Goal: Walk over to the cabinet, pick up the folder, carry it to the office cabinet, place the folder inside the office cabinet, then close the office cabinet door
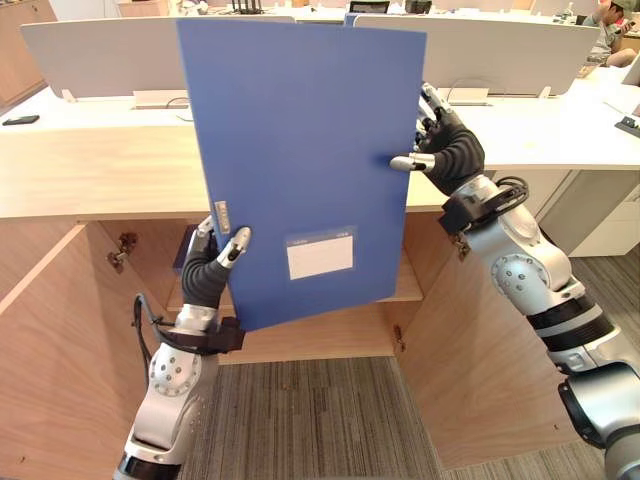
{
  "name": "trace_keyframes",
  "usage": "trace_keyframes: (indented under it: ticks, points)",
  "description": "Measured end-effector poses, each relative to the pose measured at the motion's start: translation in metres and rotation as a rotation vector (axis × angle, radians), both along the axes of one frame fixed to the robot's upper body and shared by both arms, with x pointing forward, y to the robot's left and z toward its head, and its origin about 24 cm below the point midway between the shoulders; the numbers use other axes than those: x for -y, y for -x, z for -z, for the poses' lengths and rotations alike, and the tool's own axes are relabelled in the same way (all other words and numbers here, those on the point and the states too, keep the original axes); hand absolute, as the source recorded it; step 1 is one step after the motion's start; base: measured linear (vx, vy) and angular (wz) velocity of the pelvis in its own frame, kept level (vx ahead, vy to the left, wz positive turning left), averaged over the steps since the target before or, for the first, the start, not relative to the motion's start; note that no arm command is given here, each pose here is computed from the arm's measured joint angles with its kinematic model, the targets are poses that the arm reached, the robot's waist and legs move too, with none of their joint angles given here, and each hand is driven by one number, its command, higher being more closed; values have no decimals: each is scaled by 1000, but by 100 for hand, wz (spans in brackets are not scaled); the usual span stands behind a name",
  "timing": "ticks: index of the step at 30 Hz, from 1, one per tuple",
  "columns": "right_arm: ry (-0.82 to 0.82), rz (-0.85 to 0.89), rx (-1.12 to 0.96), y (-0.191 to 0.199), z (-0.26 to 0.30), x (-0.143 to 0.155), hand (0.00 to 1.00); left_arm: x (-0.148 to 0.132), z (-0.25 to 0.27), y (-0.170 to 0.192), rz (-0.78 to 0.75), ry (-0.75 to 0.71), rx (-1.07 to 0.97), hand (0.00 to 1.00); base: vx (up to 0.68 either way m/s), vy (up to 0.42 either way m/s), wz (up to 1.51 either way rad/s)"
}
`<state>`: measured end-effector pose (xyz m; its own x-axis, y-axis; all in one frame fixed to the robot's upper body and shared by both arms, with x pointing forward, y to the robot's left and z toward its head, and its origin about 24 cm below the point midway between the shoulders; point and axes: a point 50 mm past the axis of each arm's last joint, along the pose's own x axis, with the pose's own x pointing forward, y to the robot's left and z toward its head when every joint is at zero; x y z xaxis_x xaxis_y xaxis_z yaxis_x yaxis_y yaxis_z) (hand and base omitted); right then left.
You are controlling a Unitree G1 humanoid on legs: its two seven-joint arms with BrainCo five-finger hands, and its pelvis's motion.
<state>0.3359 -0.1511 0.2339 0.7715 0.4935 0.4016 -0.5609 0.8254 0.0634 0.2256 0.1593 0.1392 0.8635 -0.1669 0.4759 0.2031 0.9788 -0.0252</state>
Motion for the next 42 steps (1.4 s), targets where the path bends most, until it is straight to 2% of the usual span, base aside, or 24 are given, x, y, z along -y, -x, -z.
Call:
trace_keyframes:
  ticks: [4, 8, 9, 15, 16, 21, 29, 31, 34, 36, 37, 38, 40, 42]
  points:
    - [39, -12, -5, -1, 0, -4, 0, 0, 0, 0, 8, 3, -3, 100, -19, -10, 0]
    - [167, -66, -11, 0, -5, -7, 0, -4, -1, 0, 23, 26, -8, 100, 0, 0, 0]
    - [200, -79, -25, 1, -4, -6, 100, -5, -2, 0, 29, 30, -9, 100, 0, 0, 0]
    - [354, -149, -138, 9, 23, -4, 100, -9, -2, 0, 49, 25, -23, 100, -18, -8, 0]
    - [383, -167, -172, 10, 32, -6, 100, -10, -3, 0, 47, 16, -18, 0, 0, 0, 0]
    - [425, -200, -206, 12, 40, -5, 100, -10, -1, 0, 68, -15, -28, 0, -7, -2, 0]
    - [484, -183, -236, 17, 55, 6, 100, 1, 25, 1, 203, 14, -132, 0, -20, -8, 0]
    - [525, -185, -248, 19, 62, 8, 100, 1, 46, 3, 259, -16, -233, 0, -9, -6, -2]
    - [667, -209, -158, 27, 57, 3, 100, 5, 95, 25, 439, -145, -486, 0, -14, -10, -6]
    - [770, -284, 31, 48, 43, -18, 100, 10, 139, 57, 569, -168, -700, 0, -10, -11, -9]
    - [785, -288, 98, 54, 38, -22, 100, 10, 150, 63, 582, -166, -751, 0, -8, -7, -11]
    - [774, -286, 197, 63, 28, -26, 100, 8, 169, 71, 573, -161, -836, 0, -14, -5, -12]
    - [652, -281, 451, 86, -2, -36, 100, -13, 225, 89, 402, -131, -1104, 0, -35, -9, -17]
    - [565, -237, 786, 122, -22, -51, 100, -46, 278, 127, 77, -53, -1423, 0, -43, -24, -12]
